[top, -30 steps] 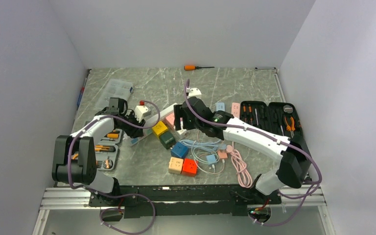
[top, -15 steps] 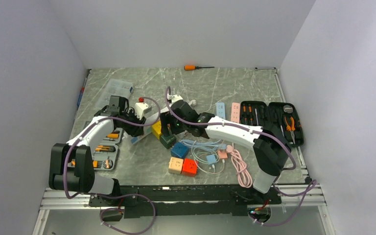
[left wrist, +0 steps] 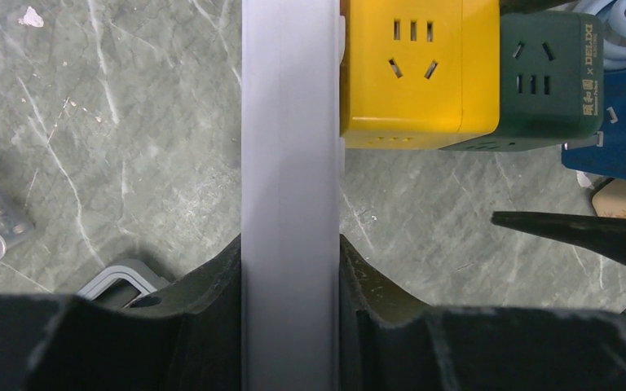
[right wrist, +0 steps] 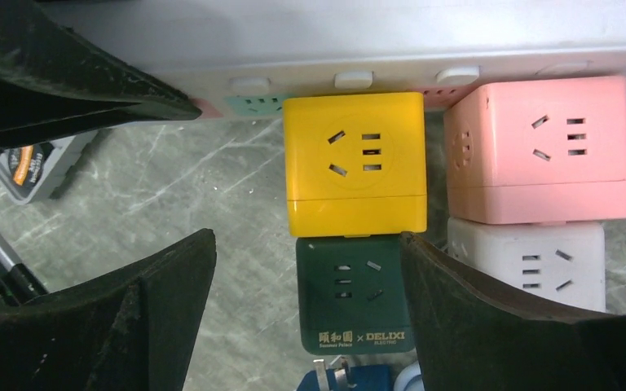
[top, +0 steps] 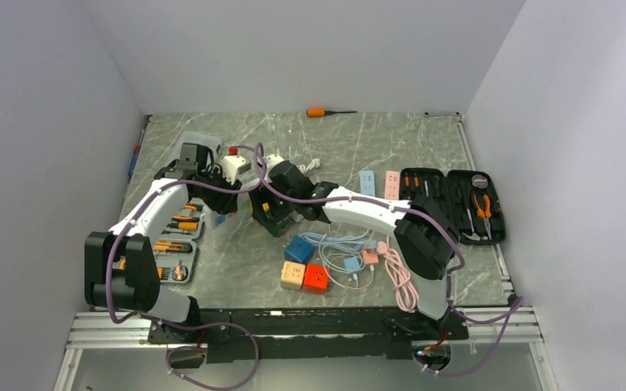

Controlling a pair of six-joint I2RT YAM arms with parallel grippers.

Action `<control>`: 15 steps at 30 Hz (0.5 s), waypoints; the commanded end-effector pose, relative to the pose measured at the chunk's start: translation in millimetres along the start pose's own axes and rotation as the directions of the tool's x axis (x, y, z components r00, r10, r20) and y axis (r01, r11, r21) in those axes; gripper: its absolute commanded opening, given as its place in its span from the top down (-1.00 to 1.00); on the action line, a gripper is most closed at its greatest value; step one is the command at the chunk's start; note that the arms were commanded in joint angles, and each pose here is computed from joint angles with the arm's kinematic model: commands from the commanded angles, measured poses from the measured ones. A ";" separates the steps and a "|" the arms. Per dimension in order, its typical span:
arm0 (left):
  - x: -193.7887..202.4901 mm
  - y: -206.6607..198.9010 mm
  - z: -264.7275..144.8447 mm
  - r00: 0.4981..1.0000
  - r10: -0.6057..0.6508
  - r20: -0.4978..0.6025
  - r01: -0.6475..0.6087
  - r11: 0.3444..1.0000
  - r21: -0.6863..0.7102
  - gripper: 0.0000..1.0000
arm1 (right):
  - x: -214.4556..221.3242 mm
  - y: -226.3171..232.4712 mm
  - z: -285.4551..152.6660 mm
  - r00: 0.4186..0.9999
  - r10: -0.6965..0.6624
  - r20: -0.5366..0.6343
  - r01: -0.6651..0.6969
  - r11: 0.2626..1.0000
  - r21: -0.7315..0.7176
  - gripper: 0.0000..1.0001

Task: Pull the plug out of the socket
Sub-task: Remove the plug from the socket.

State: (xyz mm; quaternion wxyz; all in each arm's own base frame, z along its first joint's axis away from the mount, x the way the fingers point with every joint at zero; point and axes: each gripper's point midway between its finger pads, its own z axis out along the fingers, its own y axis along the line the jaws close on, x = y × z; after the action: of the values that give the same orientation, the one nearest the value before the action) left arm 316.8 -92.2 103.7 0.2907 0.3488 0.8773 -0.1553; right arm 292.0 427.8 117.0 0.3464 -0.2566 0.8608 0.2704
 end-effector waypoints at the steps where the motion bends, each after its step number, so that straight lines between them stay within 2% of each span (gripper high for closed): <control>1: -50.3 -10.6 -18.4 0.983 0.072 0.170 -0.082 0.995 0.055 1.00 | -30.2 12.0 3.7 0.996 -0.057 0.071 0.060 0.997 -0.039 -0.68; 15: -52.8 -14.3 -22.3 0.981 0.095 0.171 -0.109 0.991 0.074 1.00 | -37.8 -10.0 2.2 0.990 -0.119 0.073 0.116 0.992 0.041 -0.69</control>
State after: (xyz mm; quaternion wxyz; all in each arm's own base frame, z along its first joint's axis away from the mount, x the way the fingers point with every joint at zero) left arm 314.5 -90.1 106.6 0.2847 0.3582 0.8757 -0.1542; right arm 303.0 428.6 117.5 0.3586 -0.2877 0.8518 0.2512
